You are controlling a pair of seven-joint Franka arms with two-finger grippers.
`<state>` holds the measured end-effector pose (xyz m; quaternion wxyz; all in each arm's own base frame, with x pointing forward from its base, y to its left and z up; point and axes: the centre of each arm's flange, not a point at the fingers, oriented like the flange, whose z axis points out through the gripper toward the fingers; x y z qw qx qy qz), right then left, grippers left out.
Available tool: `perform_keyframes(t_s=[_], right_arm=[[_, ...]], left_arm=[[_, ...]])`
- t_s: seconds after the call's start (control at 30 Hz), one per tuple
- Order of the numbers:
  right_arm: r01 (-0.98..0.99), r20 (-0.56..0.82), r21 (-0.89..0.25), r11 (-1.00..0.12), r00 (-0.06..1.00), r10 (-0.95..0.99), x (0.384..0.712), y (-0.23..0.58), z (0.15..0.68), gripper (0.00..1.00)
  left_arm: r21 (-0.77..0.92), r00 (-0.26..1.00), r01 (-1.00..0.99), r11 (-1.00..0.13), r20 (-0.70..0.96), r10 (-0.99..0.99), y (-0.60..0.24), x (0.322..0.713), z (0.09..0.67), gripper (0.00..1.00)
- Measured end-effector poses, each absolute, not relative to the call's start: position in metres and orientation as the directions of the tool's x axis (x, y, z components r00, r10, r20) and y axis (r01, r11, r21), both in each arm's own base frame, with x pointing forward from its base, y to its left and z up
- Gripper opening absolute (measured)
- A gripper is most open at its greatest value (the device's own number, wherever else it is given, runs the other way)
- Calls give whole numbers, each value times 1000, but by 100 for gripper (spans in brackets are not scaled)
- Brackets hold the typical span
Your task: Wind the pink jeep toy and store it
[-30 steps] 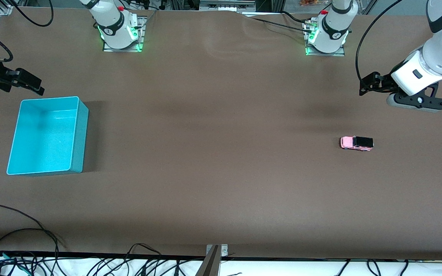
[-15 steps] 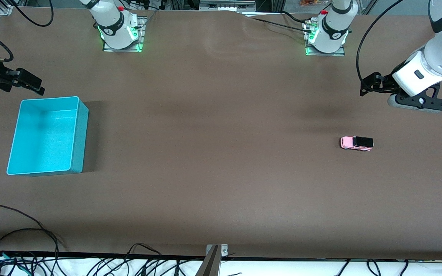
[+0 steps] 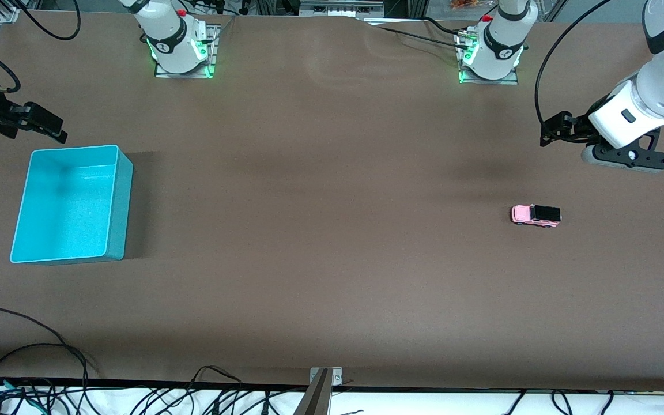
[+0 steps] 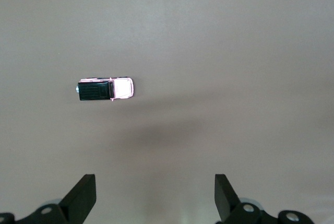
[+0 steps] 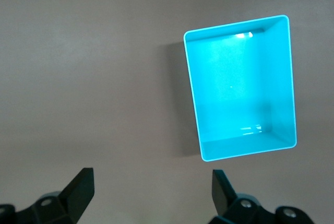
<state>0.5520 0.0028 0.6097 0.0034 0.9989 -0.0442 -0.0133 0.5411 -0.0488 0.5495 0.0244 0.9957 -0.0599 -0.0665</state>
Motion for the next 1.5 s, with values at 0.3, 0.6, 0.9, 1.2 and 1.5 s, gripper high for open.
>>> perform_keyframes(t_s=[0.3,0.6,0.9,1.2,1.5], right_arm=[[-75,-20,7,-997,997,-75,552,10,613,100],[-74,-17,7,-997,997,-74,552,11,614,100],[-74,-16,7,-997,997,-74,552,11,614,100],[-73,-15,7,-997,997,-73,552,11,615,100],[-73,-13,7,-997,997,-73,552,11,616,100]], left_arm=[[57,984,-115,-992,-130,-121,-48,541,550,100],[57,984,-113,-992,-131,-120,-47,541,549,100],[57,984,-113,-992,-132,-119,-47,541,549,100],[57,984,-112,-992,-133,-119,-47,541,549,100],[57,984,-112,-992,-136,-119,-47,542,547,100]])
